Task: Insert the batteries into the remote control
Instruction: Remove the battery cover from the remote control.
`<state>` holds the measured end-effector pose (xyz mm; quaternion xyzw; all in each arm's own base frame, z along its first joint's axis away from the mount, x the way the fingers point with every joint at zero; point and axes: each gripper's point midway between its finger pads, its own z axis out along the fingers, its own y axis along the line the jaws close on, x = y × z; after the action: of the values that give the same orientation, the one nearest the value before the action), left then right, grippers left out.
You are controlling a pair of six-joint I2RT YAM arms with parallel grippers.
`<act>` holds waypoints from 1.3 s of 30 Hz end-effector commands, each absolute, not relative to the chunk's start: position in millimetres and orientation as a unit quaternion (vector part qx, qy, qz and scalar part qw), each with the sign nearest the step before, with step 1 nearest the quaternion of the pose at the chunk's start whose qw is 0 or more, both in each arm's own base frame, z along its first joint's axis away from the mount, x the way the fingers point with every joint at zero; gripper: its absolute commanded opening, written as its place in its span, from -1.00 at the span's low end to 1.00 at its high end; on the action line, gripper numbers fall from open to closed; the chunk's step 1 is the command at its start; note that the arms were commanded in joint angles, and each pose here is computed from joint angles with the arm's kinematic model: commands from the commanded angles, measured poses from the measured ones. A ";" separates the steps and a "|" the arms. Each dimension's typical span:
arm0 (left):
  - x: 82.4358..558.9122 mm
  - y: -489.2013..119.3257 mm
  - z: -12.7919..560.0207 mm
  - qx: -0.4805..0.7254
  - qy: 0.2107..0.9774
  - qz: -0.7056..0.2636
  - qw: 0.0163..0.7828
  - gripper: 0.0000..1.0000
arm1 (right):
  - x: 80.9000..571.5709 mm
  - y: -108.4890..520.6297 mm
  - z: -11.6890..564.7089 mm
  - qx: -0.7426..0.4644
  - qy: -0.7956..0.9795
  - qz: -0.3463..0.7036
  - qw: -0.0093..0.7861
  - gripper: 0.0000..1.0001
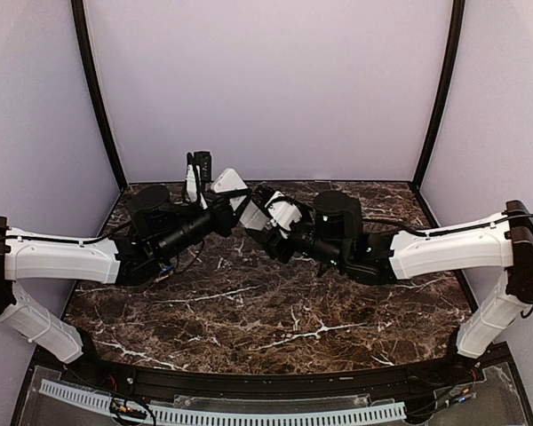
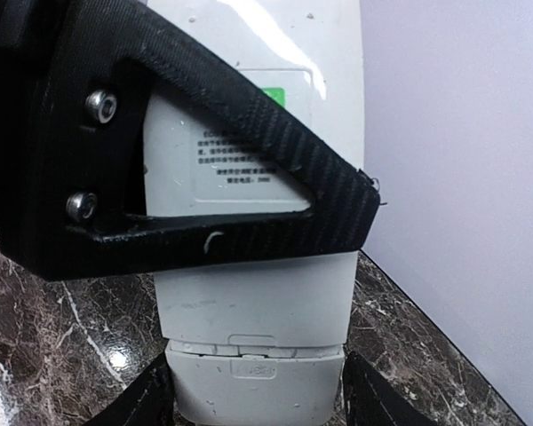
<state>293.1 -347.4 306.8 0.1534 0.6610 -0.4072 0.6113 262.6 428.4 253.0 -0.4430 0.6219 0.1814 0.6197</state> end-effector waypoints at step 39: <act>297.7 -310.5 333.9 0.127 0.644 -0.331 0.678 -1.00 | 254.3 413.4 223.9 -0.438 0.649 0.174 0.597 -0.23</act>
<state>284.4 -346.5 307.2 0.1726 0.6616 -0.3749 0.6261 254.5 426.1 239.8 -0.4344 0.6338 0.1956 0.6093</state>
